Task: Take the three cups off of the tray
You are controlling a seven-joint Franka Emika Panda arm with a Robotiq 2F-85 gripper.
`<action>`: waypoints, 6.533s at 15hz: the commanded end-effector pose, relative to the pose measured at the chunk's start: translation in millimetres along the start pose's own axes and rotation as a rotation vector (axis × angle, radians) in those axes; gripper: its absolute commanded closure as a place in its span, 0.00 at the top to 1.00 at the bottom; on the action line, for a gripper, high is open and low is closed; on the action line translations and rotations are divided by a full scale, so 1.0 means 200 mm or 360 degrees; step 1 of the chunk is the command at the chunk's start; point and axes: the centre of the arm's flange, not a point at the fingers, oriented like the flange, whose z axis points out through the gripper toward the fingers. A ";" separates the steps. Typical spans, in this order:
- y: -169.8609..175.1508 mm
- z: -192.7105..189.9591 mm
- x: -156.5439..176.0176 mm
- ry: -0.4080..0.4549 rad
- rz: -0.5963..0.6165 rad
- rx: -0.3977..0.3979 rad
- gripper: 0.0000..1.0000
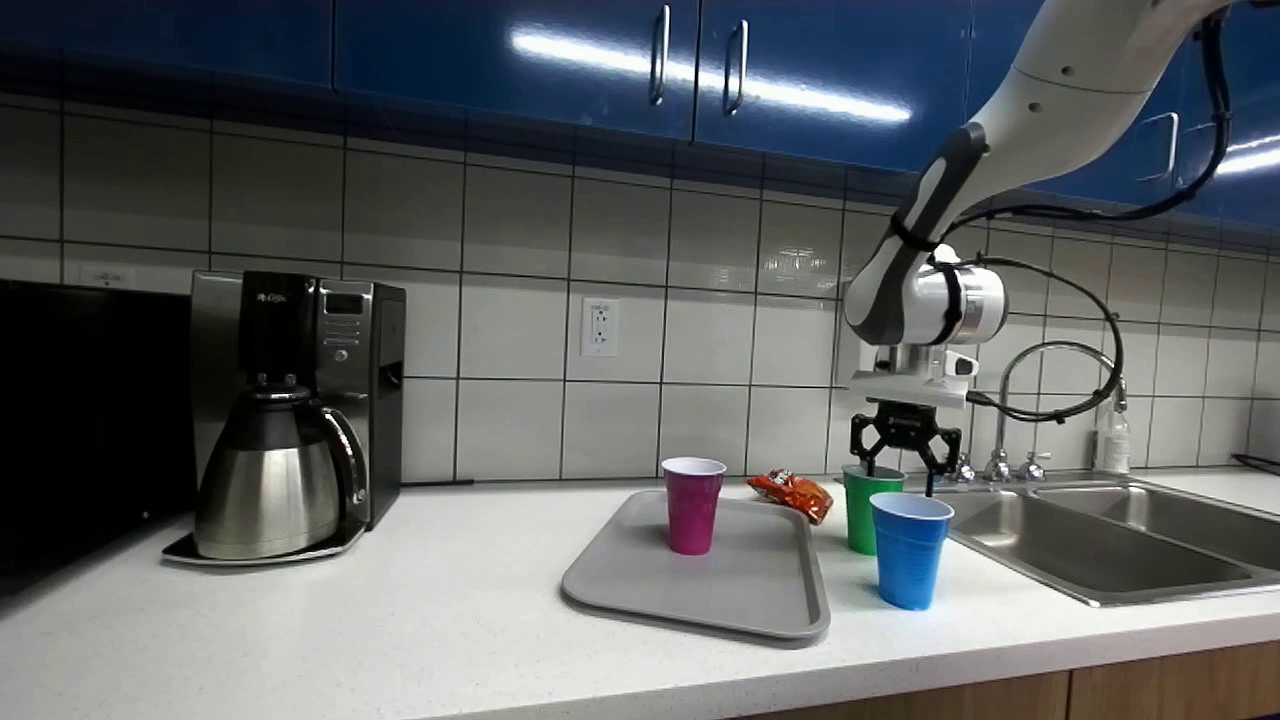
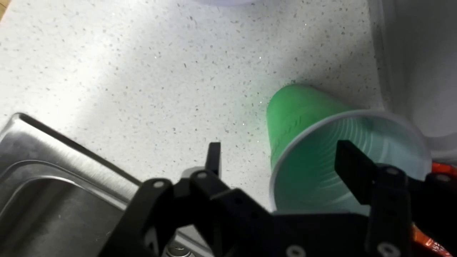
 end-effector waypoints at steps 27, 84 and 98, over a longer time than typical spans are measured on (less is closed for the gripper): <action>-0.34 -0.46 -0.34 0.0104 -0.0246 0.0217 1.00; -1.17 -0.08 -0.79 0.0015 -0.0341 -0.0124 1.00; -1.20 -0.07 -0.84 0.0013 -0.0368 -0.0130 0.00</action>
